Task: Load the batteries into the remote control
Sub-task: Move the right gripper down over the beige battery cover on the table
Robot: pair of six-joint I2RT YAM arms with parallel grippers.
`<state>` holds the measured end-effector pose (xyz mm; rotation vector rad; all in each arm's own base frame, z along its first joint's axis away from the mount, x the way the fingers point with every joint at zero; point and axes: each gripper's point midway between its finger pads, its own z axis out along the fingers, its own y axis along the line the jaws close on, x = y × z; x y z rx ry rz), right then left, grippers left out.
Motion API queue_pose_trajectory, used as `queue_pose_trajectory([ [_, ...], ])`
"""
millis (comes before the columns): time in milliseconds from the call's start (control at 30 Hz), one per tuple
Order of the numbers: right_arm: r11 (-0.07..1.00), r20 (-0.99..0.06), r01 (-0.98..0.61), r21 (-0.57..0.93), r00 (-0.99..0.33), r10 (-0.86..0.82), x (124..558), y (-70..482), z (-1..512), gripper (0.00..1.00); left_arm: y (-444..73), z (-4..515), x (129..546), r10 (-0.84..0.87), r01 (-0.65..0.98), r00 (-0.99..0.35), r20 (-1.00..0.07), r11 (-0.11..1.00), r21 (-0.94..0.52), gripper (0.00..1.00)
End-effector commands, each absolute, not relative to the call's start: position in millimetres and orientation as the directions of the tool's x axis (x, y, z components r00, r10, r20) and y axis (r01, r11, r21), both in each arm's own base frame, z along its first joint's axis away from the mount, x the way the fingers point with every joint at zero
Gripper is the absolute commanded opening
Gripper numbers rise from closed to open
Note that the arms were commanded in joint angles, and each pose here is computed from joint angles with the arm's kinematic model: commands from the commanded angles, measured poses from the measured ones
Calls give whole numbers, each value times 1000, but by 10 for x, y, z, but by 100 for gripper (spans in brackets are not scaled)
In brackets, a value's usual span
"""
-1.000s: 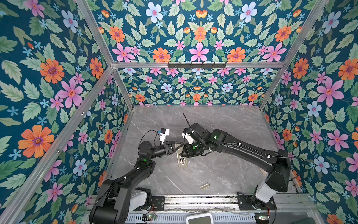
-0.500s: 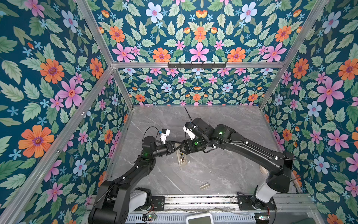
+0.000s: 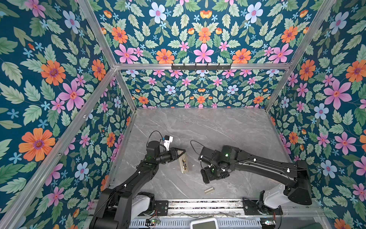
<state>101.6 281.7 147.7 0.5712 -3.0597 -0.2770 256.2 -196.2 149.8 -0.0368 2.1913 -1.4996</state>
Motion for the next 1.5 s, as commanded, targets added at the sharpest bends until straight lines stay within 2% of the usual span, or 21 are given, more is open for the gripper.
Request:
queue_pose_trajectory([
  [0,865,16,-468,183,-878,-478,880,2862,1353,84,-1944,1516,2578,-291,261,-871,-395,407,-875,0],
  [167,755,9,-635,166,-764,-645,859,2946,1155,84,-1841,1511,2586,-350,222,-865,-359,373,-901,0],
  [433,441,-50,-881,173,-455,-889,825,3033,1007,81,-1575,1444,2601,-447,144,-848,-286,326,-934,0],
  [633,307,11,-939,153,-309,-951,757,2780,758,81,-1483,1428,2627,-486,120,-830,-273,323,-939,0],
  [933,225,19,-966,128,-225,-974,842,2683,471,81,-1445,1419,2661,-511,99,-821,-253,308,-946,0],
  [1467,189,11,-974,123,-189,-982,983,2709,218,75,-1380,1324,2690,-524,58,-820,-232,327,-943,0],
])
